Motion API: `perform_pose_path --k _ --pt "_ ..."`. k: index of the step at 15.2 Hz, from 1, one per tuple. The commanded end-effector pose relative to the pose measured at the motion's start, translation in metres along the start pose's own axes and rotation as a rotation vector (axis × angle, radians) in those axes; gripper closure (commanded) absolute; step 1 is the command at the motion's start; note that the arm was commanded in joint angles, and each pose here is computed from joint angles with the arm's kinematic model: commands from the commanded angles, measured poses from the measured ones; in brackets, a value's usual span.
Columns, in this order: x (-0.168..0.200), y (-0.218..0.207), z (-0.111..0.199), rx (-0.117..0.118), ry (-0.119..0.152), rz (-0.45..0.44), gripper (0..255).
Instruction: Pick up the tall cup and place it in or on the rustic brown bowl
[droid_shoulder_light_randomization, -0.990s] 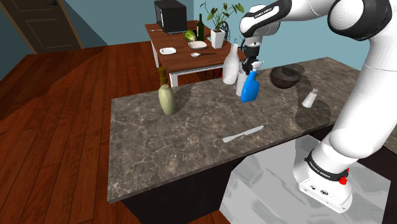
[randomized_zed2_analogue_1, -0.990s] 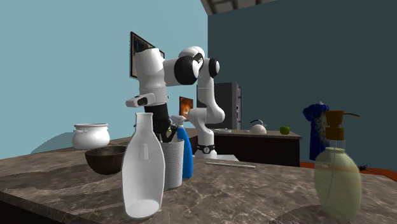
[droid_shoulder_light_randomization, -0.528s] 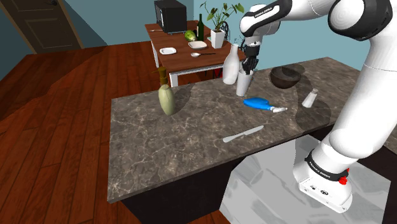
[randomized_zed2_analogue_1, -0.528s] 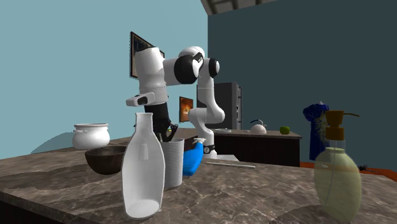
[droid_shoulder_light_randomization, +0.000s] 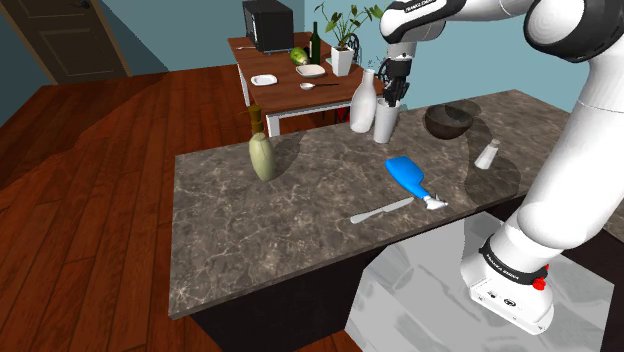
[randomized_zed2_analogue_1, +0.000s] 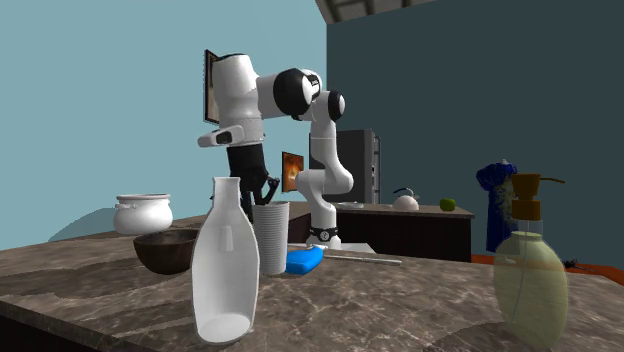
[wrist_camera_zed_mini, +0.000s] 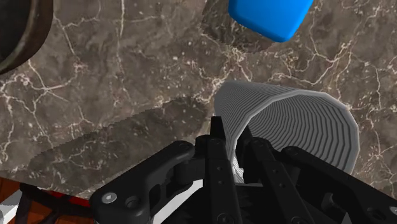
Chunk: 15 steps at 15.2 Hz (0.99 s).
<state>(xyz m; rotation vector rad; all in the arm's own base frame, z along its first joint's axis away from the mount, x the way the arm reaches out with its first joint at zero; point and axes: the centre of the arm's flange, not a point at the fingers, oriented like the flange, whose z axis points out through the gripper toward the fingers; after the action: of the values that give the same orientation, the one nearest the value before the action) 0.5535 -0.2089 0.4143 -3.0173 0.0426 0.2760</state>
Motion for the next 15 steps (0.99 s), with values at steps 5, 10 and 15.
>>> perform_pose_path --k 5,10,15 --pt "-0.006 -0.004 -0.032 0.000 0.000 0.000 255" --pt "-0.011 -0.007 -0.057 0.000 0.000 0.000 255" --pt "-0.015 -0.009 -0.083 0.000 0.000 0.000 255"
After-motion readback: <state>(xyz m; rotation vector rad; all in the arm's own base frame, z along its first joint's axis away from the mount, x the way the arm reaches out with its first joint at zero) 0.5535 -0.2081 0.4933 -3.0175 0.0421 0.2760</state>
